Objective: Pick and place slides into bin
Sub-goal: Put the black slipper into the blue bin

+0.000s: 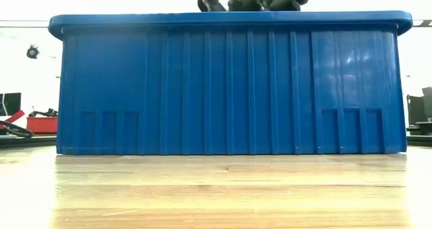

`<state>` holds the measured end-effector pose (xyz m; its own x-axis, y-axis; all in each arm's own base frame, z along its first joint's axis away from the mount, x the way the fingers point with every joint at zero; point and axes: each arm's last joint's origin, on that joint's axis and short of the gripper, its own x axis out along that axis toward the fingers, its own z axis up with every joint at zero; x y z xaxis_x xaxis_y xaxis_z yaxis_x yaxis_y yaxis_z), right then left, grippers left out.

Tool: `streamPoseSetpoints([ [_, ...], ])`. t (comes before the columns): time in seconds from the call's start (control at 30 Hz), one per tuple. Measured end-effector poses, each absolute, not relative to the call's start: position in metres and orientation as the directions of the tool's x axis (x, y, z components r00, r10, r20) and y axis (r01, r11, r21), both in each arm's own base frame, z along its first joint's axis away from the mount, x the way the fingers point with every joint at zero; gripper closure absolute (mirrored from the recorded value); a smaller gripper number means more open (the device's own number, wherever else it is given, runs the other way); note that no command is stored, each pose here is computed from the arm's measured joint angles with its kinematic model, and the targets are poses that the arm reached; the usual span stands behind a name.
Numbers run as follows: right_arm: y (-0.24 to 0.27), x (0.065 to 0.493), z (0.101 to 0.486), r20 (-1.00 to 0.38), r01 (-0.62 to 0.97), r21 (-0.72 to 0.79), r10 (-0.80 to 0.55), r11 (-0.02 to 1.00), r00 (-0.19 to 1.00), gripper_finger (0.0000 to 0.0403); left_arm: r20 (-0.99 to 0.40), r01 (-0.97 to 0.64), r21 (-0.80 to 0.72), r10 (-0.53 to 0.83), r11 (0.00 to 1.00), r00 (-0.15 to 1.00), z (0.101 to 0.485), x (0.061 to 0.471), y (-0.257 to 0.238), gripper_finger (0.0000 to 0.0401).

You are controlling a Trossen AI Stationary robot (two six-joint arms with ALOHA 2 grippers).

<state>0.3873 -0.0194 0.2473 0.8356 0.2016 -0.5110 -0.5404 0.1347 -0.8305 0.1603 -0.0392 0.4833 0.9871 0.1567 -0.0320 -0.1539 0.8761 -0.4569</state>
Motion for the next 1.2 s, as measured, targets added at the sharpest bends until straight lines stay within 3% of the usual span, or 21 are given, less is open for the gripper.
streamPoseSetpoints([
  [0.53,-0.019,0.382,0.243,-0.573,-0.609,-0.756,0.206,0.24,0.793,0.0259,-0.035,-0.155,-0.455,0.156,0.877,0.987,0.483,0.161,-0.04,0.0216],
  [0.73,-0.02,0.38,0.241,-0.598,-0.627,-0.747,0.189,0.221,0.779,0.0255,-0.036,-0.155,-0.455,0.156,0.877,0.987,0.482,0.161,-0.04,0.0216],
  [0.97,-0.028,0.381,0.25,-0.629,-0.615,-0.754,0.016,0.232,0.777,0.0255,-0.041,-0.157,-0.453,0.156,0.878,0.987,0.482,0.163,-0.04,0.0216],
  [1.2,-0.03,0.381,0.278,-0.687,-0.656,-0.684,0.023,0.319,0.727,0.0255,-0.046,-0.16,-0.45,0.156,0.878,0.987,0.481,0.166,-0.041,0.0216],
])
